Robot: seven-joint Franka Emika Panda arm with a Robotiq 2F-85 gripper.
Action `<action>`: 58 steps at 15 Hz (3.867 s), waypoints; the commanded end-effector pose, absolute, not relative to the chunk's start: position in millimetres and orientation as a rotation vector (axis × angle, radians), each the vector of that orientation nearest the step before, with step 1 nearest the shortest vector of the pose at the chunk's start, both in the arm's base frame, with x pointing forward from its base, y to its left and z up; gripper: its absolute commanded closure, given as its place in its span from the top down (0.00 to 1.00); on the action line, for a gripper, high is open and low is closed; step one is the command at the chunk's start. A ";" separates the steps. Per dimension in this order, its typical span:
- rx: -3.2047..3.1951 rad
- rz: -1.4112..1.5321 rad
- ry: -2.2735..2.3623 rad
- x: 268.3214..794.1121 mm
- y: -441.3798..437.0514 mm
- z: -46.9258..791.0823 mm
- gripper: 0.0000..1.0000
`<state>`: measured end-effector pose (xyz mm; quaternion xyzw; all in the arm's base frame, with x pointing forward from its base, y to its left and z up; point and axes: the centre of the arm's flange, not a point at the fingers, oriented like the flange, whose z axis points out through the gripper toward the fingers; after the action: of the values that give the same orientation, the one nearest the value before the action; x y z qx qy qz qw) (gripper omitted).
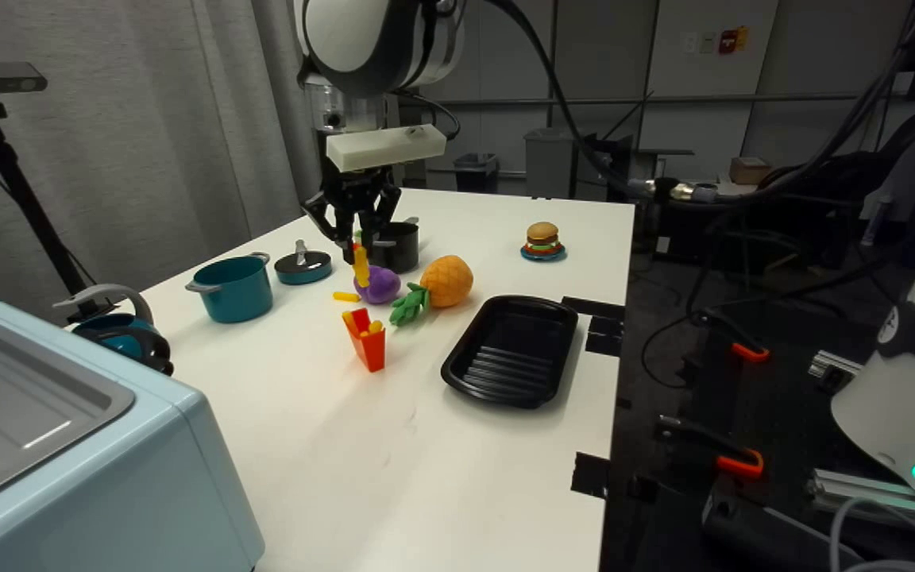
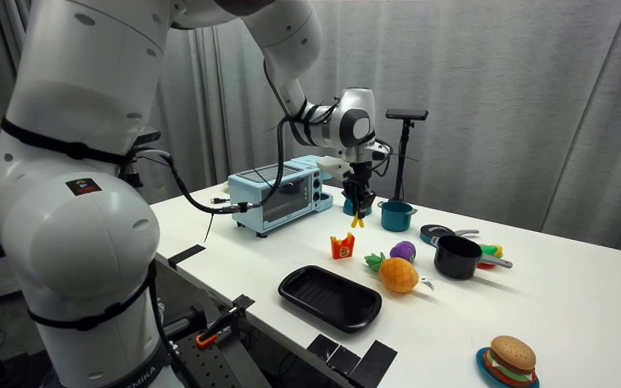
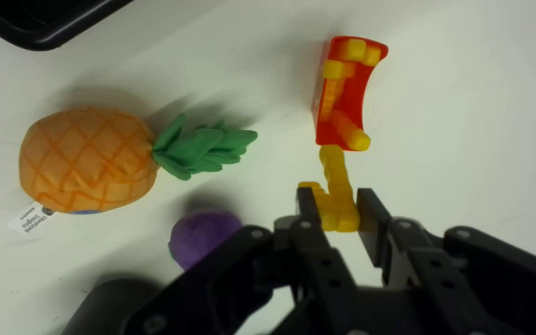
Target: Remove three yellow objects from the orange bowl
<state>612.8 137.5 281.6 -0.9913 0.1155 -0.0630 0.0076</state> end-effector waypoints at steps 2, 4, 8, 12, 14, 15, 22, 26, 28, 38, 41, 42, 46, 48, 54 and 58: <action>-3.129 -0.269 0.418 617.3 113.9 254.7 0.07; -3.145 -0.292 0.426 621.9 105.3 241.9 0.07; -3.169 -0.314 0.421 629.0 95.5 215.2 0.07; -3.179 -0.286 0.426 634.7 95.5 193.7 0.07; -3.179 -0.283 0.429 638.6 98.4 187.5 0.07; -3.176 -0.287 0.435 641.0 100.3 185.6 0.07; -3.154 -0.329 0.495 659.2 111.1 179.4 0.52; -3.152 -0.338 0.510 662.2 111.4 178.9 0.75; -3.149 -0.341 0.509 660.7 111.3 180.7 0.89; -3.123 -0.318 0.510 645.1 123.7 211.6 1.00; -3.109 -0.315 0.491 637.4 132.7 219.1 1.00; -3.104 -0.311 0.487 634.4 135.7 221.0 1.00; -3.082 -0.272 0.468 617.4 152.5 221.4 1.00; -3.070 -0.249 0.456 609.2 159.8 219.8 1.00; -3.047 -0.183 0.465 591.3 172.4 216.9 1.00; -3.037 -0.168 0.498 588.2 153.6 226.8 1.00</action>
<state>598.8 170.0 209.5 -0.9866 0.1501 -0.0604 0.0225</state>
